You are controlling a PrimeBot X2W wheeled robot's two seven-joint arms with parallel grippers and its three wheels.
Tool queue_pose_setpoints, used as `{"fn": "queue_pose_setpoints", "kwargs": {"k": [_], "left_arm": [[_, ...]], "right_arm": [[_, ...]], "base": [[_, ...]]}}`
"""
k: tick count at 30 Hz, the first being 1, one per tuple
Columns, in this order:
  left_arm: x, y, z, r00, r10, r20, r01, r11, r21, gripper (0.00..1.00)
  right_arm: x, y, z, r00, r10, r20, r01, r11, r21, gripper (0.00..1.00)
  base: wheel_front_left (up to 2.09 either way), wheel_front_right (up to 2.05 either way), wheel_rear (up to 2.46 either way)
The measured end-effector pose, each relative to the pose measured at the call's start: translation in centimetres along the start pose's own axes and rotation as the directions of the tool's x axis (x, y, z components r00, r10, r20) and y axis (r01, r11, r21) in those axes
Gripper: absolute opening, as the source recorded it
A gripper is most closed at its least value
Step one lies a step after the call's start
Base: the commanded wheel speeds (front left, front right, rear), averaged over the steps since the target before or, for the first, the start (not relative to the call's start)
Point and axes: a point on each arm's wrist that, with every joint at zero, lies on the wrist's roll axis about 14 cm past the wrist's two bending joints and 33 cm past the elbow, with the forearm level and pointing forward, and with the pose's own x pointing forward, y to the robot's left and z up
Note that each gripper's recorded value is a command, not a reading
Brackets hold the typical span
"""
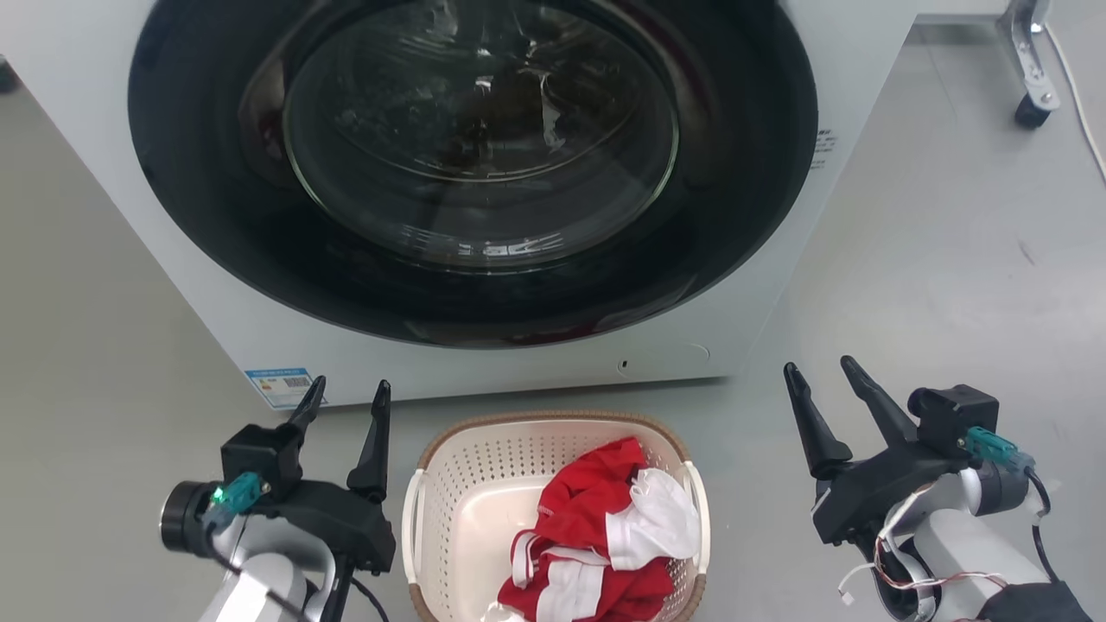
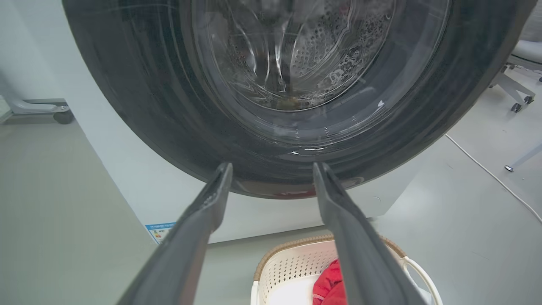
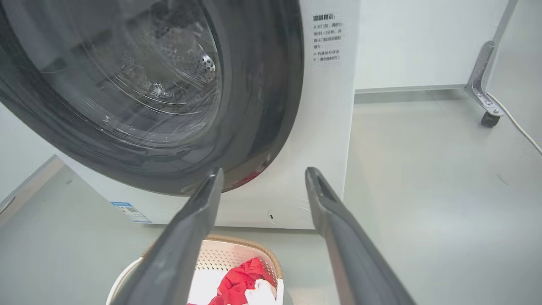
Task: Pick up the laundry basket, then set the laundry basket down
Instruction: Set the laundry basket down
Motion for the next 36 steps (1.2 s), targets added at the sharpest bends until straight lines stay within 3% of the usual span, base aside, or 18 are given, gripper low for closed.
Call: {"fn": "queue_pose_setpoints", "kwargs": {"k": [19,36], "left_arm": [[-6.9,-1.7,6.8,0.965,-0.024,0.263,0.007,0.998,0.066,1.00],[-8.9,0.0,5.7,0.974,0.051,0.219,-0.063,0.997,0.050,1.00]], "right_arm": [[-5.8,1.4,6.7,0.968,-0.009,0.249,0.030,0.996,-0.082,1.00],[-8.7,0.1,6.0,0.961,-0.074,0.267,0.090,0.995,-0.050,1.00]], "base": [[0.00,0.00,0.00],[0.00,0.00,0.00]]}}
